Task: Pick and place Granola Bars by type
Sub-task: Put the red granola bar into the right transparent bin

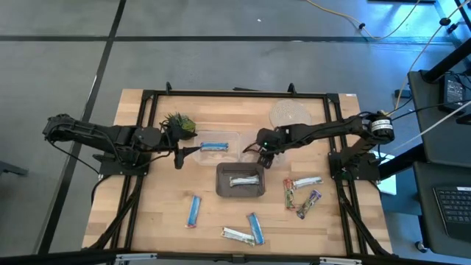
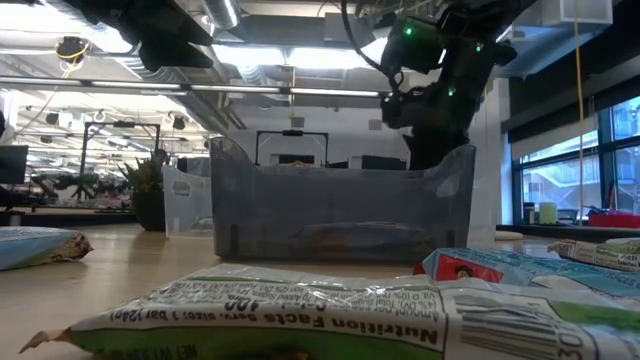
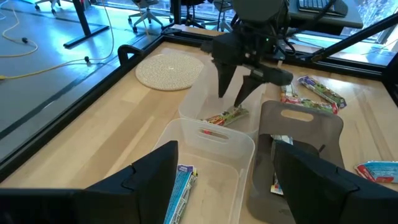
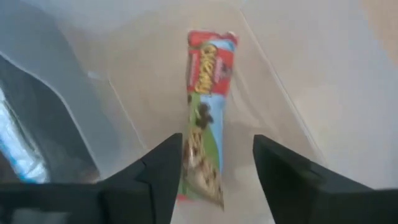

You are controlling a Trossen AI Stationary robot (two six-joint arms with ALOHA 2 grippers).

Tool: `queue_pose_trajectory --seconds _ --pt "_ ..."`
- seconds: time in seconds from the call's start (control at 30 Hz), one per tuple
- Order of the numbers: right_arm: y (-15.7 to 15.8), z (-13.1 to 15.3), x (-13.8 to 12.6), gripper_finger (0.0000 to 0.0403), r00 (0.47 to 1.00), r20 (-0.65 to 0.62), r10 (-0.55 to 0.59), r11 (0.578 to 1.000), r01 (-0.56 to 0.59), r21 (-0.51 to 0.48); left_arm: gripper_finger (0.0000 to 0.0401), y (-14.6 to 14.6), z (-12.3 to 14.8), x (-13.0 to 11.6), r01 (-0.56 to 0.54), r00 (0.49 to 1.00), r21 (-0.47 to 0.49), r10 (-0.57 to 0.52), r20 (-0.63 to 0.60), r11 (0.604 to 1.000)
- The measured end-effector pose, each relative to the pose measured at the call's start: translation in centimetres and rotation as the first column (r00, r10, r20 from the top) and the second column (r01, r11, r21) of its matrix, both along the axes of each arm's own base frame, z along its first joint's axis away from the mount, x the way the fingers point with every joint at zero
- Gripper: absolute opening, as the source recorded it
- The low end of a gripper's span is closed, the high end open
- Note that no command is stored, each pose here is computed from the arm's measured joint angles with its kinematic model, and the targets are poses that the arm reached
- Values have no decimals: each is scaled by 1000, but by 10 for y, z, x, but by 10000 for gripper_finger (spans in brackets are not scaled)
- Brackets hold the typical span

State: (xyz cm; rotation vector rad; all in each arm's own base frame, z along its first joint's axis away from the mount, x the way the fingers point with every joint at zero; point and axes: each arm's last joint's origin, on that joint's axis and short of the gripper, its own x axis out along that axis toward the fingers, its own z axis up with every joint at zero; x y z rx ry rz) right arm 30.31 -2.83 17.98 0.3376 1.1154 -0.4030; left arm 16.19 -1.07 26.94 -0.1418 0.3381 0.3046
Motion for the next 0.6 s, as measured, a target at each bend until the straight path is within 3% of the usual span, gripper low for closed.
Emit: queue_pose_trajectory --seconds 0.13,0.37,0.6 --pt "1 22 -7 209 986 -41 -163 984 166 64 251 0 0 0 0 1000 0 0 0 1000" --pt "19 72 -19 210 924 -65 -376 911 381 158 251 0 0 0 3 1000 8 -3 -7 1000" --pt "60 80 -35 210 850 -172 -498 826 525 205 251 0 0 0 2 1000 7 -2 -7 1000"
